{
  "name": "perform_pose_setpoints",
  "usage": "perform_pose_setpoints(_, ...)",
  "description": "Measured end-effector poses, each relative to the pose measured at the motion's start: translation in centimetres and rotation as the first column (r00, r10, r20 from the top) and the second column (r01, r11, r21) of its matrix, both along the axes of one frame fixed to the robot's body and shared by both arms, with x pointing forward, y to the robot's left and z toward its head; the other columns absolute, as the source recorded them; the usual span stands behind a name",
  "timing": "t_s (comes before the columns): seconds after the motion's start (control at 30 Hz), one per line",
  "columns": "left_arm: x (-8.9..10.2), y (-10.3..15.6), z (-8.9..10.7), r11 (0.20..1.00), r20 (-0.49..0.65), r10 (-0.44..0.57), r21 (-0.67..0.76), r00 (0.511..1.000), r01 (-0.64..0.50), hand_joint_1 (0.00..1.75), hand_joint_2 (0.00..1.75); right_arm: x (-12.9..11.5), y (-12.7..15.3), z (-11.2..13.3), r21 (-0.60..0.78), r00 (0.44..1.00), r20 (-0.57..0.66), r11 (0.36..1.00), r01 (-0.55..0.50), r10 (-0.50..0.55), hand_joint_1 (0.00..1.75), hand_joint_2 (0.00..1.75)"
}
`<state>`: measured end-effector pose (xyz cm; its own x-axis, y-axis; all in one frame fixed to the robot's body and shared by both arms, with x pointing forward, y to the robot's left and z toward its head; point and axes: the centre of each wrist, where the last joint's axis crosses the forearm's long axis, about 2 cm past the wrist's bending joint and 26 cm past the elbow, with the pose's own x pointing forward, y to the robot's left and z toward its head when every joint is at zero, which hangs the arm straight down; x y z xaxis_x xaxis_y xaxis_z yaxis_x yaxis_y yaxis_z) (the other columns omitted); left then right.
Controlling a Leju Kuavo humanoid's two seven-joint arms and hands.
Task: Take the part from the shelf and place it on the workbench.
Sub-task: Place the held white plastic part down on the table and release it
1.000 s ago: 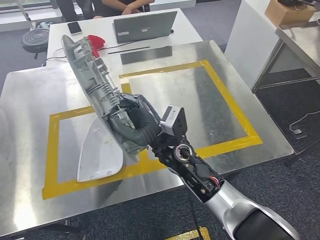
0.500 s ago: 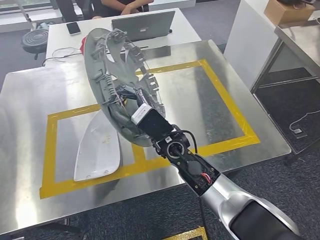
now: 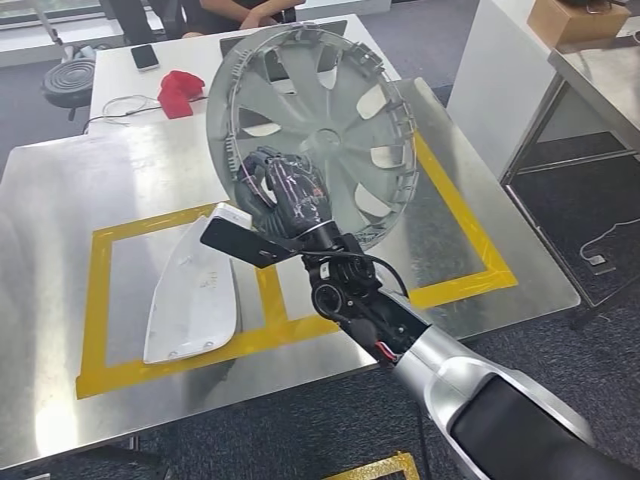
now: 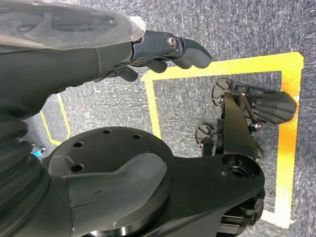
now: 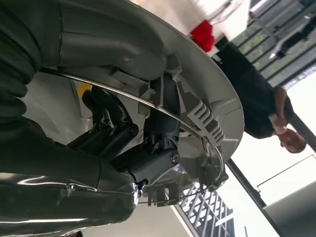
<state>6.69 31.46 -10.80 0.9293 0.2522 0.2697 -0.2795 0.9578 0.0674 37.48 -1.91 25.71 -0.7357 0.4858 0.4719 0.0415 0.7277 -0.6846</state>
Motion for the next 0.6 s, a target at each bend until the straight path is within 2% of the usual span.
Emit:
perform_pose_setpoints(0.17, 0.0, 0.0, 0.0, 1.0, 0.004, -0.003, -0.002, 1.0, 0.003, 0.0, 1.75, -0.5, 0.6, -2.0, -0.177, 0.996, -0.017, 0.98, 0.086, -0.09, 1.75, 1.75)
perform_pose_setpoints(0.33, 0.0, -0.1, 0.0, 1.0, 0.001, 0.001, -0.005, 1.0, -0.001, 0.0, 1.75, -0.9, 0.5, -4.8, -0.336, 0.988, -0.055, 0.934, 0.118, -0.145, 1.75, 1.75)
perform_pose_setpoints(0.6, -0.1, -0.1, 0.0, 1.0, 0.002, -0.001, -0.01, 1.0, 0.001, 0.0, 1.75, -1.5, 0.0, -7.8, -0.545, 0.977, -0.05, 0.825, 0.148, -0.208, 1.75, 1.75)
